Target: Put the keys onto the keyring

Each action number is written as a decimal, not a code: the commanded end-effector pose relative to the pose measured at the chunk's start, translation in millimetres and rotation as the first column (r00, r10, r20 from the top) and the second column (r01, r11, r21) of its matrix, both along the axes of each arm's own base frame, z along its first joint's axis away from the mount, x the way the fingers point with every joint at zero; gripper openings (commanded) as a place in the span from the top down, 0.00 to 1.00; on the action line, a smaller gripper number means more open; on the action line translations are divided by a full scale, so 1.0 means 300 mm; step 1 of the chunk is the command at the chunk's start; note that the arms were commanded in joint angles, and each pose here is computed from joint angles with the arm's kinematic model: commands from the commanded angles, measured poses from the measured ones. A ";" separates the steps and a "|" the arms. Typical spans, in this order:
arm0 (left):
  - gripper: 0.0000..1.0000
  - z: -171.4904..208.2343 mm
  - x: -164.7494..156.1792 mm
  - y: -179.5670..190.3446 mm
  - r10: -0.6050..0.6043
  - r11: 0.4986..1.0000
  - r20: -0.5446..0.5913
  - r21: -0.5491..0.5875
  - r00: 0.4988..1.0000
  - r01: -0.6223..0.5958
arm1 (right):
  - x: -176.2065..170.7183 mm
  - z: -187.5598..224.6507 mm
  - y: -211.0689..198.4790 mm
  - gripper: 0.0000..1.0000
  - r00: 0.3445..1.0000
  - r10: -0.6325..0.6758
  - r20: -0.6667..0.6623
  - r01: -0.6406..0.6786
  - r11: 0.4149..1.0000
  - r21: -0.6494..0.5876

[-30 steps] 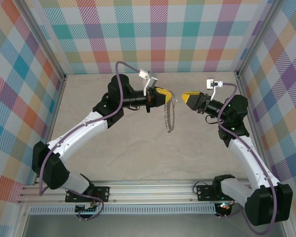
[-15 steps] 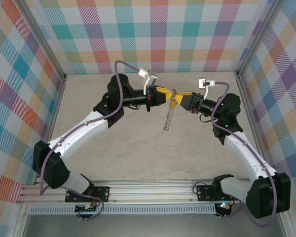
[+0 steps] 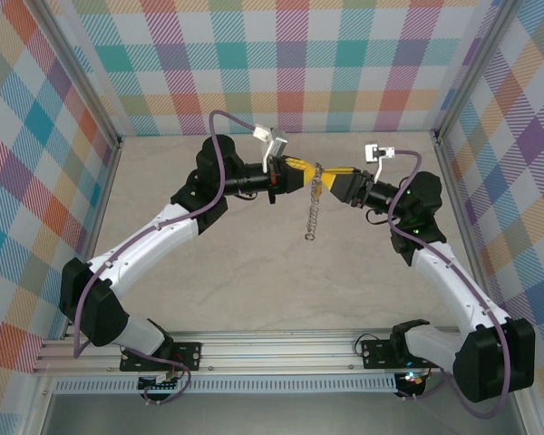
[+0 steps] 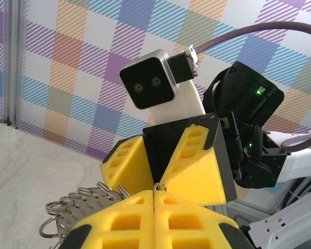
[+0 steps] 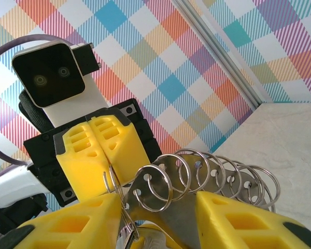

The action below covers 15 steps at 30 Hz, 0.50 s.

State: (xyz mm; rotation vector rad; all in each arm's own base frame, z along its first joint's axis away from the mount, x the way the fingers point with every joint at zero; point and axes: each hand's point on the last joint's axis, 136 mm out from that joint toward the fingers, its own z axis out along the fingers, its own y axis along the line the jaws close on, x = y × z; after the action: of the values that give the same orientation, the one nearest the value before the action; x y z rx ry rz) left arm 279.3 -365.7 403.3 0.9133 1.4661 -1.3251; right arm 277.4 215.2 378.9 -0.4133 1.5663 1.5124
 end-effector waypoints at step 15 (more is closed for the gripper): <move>1.00 0.049 -0.029 -0.005 -0.034 0.999 0.045 -0.031 0.998 0.036 | -0.056 0.106 -0.013 0.49 0.992 -0.037 0.121 0.035 0.999 0.019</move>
State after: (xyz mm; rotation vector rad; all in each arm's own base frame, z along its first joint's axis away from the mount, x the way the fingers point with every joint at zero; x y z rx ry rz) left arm 279.2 -366.9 399.9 0.9175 1.4782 -1.3305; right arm 260.1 210.4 397.6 -0.4384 1.5028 1.4588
